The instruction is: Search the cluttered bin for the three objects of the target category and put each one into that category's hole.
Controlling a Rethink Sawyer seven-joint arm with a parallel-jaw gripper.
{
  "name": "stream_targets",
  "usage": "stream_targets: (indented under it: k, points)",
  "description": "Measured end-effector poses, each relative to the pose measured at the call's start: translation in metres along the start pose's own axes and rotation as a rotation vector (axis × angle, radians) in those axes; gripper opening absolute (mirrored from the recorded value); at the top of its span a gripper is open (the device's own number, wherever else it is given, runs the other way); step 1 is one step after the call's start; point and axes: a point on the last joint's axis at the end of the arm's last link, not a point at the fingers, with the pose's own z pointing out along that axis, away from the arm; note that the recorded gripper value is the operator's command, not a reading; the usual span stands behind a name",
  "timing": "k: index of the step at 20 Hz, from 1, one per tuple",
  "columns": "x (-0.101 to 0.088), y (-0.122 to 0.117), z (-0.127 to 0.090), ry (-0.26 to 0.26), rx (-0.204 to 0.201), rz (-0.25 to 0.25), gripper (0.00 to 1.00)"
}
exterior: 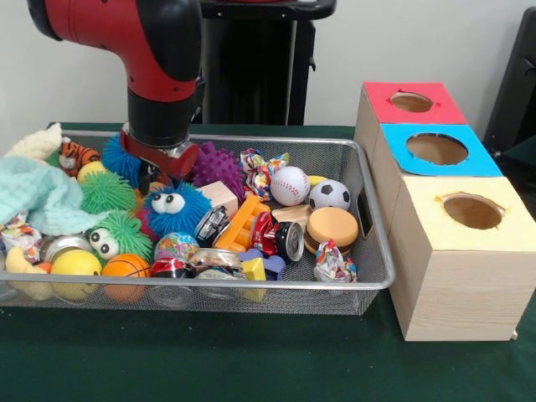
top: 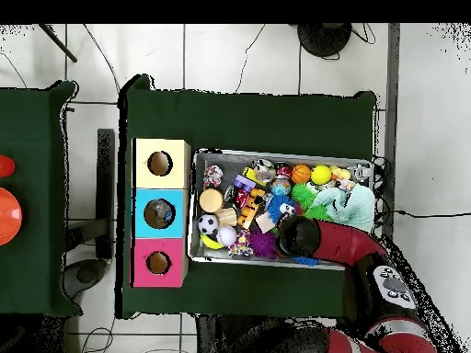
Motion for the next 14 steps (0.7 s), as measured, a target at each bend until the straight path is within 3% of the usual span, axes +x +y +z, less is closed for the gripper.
stream_targets:
  k: [14]
  points:
    - [-0.0017, 0.0012, -0.0037, 0.004, 0.006, 0.035, 1.0]
